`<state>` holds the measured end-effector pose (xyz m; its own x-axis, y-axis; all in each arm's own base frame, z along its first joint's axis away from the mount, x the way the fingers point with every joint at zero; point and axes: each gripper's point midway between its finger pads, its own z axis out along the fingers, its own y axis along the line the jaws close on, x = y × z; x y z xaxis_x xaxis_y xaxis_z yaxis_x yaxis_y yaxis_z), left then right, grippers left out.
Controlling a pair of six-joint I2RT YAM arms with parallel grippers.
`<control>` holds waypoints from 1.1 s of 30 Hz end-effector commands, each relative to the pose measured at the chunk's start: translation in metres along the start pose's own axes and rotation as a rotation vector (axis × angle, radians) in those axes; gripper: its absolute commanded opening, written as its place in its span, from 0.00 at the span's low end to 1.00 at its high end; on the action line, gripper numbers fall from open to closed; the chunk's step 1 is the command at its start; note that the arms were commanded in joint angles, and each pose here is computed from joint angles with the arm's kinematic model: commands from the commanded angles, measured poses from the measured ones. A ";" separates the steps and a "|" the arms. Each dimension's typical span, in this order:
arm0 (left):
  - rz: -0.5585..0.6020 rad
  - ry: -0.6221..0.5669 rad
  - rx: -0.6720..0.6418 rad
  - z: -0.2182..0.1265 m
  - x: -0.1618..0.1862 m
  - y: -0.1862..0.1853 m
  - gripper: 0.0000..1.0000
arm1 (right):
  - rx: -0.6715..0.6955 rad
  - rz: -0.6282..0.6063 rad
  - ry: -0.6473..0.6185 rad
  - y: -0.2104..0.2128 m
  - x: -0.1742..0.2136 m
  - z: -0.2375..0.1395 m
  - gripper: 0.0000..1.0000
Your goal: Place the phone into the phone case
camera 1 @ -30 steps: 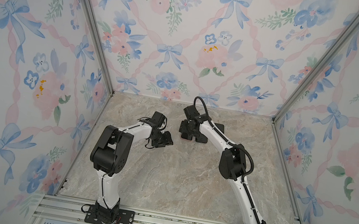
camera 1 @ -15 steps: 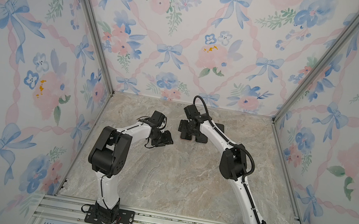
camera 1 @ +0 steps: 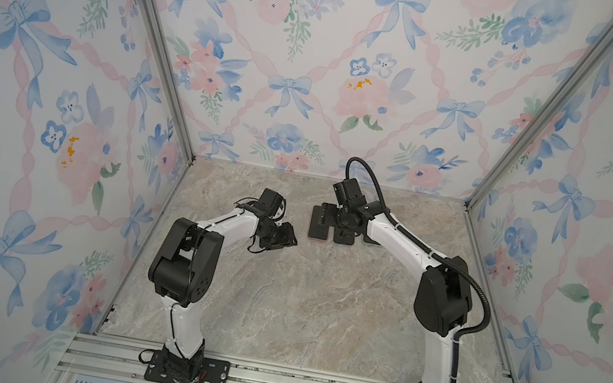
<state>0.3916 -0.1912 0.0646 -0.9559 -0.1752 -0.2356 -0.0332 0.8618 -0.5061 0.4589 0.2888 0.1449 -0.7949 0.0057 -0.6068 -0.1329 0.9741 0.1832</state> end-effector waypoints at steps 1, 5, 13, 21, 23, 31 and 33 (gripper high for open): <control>0.071 -0.037 -0.008 -0.018 0.003 -0.012 0.53 | -0.016 -0.050 -0.118 -0.009 -0.008 -0.034 0.87; 0.145 -0.145 -0.061 -0.045 0.004 -0.017 0.53 | 0.020 -0.097 -0.170 -0.035 0.004 -0.075 0.85; 0.275 -0.404 -0.104 -0.111 0.010 -0.030 0.54 | 0.107 -0.021 -0.269 -0.101 0.040 -0.142 0.82; 0.373 -0.668 -0.073 -0.165 0.012 -0.041 0.60 | 0.385 0.029 -0.513 -0.198 0.066 -0.188 0.93; 0.394 -0.746 -0.052 -0.166 0.016 -0.038 0.76 | 0.427 -0.011 -0.526 -0.211 0.074 -0.186 0.94; 0.454 -1.109 -0.099 -0.173 0.038 0.020 0.98 | 0.534 -0.034 -0.535 -0.258 0.098 -0.161 0.97; 0.483 -1.088 -0.152 -0.171 0.036 0.031 0.98 | 0.528 -0.069 -0.586 -0.259 0.098 -0.155 1.00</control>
<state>0.2911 -0.1026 0.1263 -0.3607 -0.0705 -0.9300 0.1834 0.9723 -0.1448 0.3116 0.0023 0.1425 -0.4523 -0.0296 -0.8914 0.2506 0.9550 -0.1589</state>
